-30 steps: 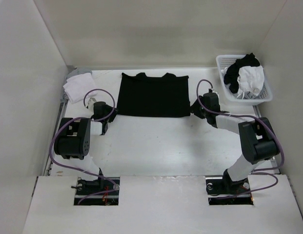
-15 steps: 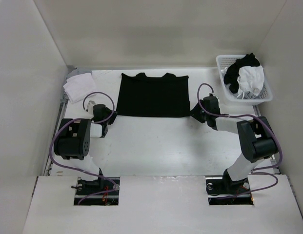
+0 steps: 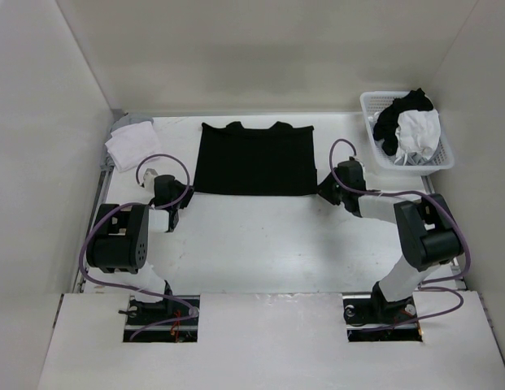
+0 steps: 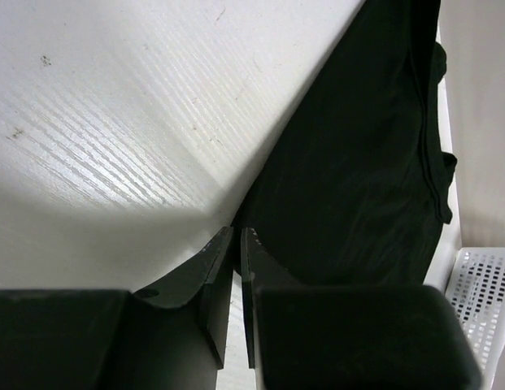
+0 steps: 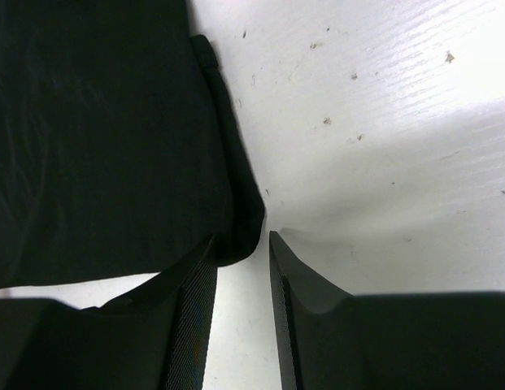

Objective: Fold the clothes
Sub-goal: Fold the tank top

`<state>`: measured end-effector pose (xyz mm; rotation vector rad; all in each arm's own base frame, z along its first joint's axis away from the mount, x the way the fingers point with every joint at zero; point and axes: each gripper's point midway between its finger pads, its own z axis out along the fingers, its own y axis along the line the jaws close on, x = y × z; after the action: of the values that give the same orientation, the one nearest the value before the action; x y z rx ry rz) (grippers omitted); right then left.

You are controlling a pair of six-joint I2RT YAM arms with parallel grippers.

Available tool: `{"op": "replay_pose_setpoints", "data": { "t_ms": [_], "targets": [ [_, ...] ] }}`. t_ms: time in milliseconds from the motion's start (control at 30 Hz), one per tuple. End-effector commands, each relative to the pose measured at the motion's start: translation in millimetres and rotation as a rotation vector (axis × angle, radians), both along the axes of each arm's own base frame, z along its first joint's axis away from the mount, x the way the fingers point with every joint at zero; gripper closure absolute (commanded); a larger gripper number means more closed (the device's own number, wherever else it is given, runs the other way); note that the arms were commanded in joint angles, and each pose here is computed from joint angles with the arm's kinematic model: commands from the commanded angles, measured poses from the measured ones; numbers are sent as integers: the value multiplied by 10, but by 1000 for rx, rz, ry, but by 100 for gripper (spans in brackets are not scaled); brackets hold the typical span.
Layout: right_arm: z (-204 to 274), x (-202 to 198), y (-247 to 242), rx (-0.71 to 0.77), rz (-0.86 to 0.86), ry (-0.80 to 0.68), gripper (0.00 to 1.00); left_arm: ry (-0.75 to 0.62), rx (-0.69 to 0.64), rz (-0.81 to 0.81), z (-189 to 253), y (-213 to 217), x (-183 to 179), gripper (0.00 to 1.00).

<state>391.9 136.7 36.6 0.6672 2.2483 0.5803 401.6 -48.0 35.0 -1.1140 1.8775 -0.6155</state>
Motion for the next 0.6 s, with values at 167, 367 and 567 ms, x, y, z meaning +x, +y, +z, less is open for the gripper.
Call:
{"op": "replay_pose_setpoints", "data": {
  "t_ms": [167, 367, 567],
  "targets": [
    [89, 114, 195, 90, 3, -38, 84, -76, 12, 12, 218, 8, 20, 94],
    [535, 113, 160, 101, -4, -201, 98, -168, 0, -9, 581, -47, -30, 100],
    [1480, -384, 85, -13, 53, -400, 99, -426, 60, -2, 1901, 86, -452, 100]
  ]
}}
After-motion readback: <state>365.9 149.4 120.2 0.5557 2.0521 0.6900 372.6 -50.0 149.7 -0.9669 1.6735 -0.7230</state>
